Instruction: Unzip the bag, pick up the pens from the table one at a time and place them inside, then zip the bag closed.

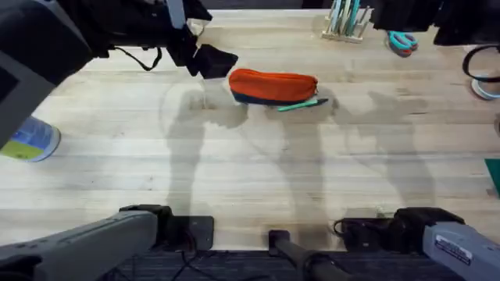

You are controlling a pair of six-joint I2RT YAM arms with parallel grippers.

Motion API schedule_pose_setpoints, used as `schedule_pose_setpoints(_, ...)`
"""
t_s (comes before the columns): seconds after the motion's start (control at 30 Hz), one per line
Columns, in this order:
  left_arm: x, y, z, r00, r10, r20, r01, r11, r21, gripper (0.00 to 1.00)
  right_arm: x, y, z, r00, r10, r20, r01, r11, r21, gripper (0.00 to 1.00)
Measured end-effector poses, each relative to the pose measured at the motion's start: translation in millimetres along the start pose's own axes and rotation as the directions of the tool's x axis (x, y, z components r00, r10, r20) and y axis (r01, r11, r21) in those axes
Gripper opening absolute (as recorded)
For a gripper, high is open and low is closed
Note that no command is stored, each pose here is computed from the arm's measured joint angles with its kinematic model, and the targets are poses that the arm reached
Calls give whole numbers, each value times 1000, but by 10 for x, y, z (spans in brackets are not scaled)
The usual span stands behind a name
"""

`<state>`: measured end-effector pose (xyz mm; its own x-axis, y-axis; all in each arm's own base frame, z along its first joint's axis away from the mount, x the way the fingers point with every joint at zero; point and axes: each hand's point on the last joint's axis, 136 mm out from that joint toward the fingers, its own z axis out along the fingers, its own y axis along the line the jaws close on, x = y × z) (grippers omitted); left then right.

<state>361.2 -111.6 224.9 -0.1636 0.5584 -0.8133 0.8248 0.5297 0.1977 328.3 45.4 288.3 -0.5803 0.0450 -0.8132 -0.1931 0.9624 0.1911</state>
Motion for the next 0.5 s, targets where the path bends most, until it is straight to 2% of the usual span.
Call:
schedule_pose_setpoints(0.17,-17,-11,22,999,45,17,-46,999,15,992,1,0,0,1000,0,0,0,1000,0,997)
schedule_pose_setpoints(0.5,-16,-26,34,998,59,23,-59,998,26,993,7,0,0,1000,1,-3,-1,1000,0,997)
